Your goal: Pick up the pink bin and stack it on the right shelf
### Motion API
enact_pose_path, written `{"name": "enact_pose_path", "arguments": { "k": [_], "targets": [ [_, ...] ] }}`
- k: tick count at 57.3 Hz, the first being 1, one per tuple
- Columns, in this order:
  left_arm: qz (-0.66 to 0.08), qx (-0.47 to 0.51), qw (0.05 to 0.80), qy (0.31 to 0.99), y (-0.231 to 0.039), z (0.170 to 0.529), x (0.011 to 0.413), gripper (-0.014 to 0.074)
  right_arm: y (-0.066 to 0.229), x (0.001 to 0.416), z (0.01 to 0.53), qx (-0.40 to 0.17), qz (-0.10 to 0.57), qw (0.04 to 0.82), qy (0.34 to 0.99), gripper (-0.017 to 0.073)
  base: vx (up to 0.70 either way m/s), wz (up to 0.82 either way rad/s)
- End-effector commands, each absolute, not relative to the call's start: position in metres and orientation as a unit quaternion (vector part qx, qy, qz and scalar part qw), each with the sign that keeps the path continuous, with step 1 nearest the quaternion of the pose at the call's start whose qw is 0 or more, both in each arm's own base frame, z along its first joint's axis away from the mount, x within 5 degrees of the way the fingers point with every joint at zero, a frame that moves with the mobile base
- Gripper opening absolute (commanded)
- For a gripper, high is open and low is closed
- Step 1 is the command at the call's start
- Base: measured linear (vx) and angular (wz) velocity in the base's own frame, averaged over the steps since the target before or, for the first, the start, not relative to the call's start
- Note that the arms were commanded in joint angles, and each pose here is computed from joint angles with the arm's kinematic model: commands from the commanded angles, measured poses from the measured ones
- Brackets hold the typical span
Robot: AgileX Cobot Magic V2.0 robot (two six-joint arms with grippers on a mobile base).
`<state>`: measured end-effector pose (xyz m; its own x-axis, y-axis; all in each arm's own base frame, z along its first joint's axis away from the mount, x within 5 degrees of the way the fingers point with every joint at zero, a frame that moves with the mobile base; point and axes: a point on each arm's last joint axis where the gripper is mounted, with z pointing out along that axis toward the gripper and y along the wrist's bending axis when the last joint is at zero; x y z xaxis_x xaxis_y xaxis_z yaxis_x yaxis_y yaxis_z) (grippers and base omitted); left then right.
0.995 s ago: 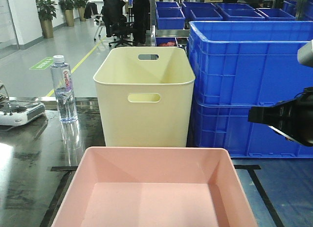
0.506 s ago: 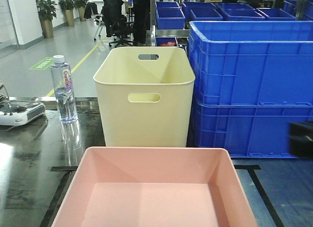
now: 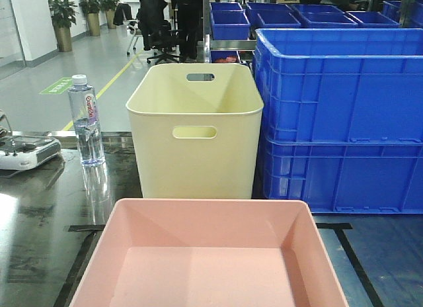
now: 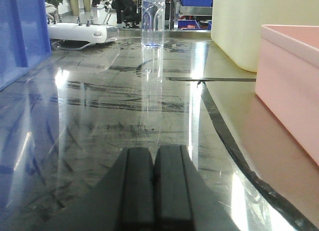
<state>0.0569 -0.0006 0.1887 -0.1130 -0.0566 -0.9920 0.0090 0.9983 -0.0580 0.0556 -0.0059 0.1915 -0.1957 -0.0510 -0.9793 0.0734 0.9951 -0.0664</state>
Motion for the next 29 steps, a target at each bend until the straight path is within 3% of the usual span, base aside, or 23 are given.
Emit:
{"name": "enact_pose_path", "arguments": {
  "k": [1,29],
  "targets": [
    [-0.029,-0.019,0.684,0.729,-0.0008,0.1915,0.059,-0.0001,-0.005,0.0548,0.1949,0.001,-0.053,0.686,0.725,-0.0012,0.0,0.0],
    [-0.028,-0.019,0.681,0.732,-0.0007,0.1907,0.0589,-0.0001,-0.0055,0.0563,0.1857,0.002,-0.054,0.659,0.751,-0.0012,0.0,0.0]
  ]
}}
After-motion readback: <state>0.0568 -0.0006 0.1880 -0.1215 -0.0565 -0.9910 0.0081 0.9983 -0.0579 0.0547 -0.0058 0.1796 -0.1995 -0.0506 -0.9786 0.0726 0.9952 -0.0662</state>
